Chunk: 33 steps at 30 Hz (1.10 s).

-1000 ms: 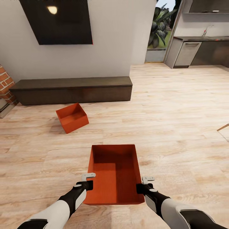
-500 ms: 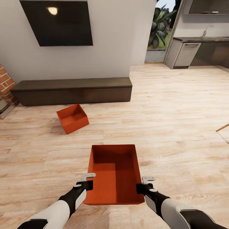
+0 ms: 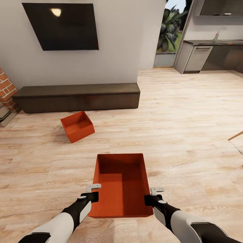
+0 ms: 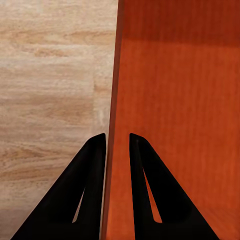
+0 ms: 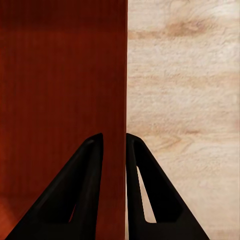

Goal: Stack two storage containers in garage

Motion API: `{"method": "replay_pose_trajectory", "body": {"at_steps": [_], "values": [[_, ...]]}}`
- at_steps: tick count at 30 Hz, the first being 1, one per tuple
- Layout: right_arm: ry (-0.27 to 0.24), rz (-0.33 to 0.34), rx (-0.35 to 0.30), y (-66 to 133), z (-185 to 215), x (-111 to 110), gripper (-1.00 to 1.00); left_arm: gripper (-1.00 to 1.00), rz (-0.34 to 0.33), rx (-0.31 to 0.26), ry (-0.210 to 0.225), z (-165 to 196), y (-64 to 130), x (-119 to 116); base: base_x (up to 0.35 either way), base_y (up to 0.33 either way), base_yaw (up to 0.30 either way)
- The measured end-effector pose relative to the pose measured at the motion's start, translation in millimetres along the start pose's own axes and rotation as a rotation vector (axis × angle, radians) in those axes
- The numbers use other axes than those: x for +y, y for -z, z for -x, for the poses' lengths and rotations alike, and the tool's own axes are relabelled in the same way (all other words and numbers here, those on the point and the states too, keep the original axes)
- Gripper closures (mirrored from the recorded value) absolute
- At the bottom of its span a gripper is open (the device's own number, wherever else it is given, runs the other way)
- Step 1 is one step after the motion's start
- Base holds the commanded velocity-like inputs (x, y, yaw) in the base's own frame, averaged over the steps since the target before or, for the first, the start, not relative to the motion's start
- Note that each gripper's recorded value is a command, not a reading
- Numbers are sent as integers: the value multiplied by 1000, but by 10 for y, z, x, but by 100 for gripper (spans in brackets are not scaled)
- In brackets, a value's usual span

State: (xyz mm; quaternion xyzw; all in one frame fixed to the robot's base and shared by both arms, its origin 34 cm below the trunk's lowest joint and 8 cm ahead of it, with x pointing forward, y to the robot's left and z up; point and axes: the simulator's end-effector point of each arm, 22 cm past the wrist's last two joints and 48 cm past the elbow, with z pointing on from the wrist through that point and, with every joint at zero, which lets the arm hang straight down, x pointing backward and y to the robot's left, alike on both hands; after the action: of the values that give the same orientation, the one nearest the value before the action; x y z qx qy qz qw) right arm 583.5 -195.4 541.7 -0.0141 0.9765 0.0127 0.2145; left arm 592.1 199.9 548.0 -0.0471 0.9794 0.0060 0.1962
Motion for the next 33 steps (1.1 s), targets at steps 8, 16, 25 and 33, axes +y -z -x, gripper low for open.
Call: {"method": "replay_pose_trajectory", "body": {"at_steps": [8, 16, 25, 33], "values": [[-4, 0, -5, 100, 34, -8, 100, 100, 0, -4, -4, 46, 103, -13, 0, 0, 0], [-7, -1, -5, 202, 50, -1, 100, 100, -1, -4, -6, 70, 203, -7, 0, 0, -14], [-6, 0, -12, 337, 123, 0, 100, 100, -1, -12, -5, 136, 342, -10, 0, 0, -39], [-5, -1, -23, 457, 201, 7, 100, 100, -2, -22, -6, 210, 465, -9, 0, 0, -2]]}}
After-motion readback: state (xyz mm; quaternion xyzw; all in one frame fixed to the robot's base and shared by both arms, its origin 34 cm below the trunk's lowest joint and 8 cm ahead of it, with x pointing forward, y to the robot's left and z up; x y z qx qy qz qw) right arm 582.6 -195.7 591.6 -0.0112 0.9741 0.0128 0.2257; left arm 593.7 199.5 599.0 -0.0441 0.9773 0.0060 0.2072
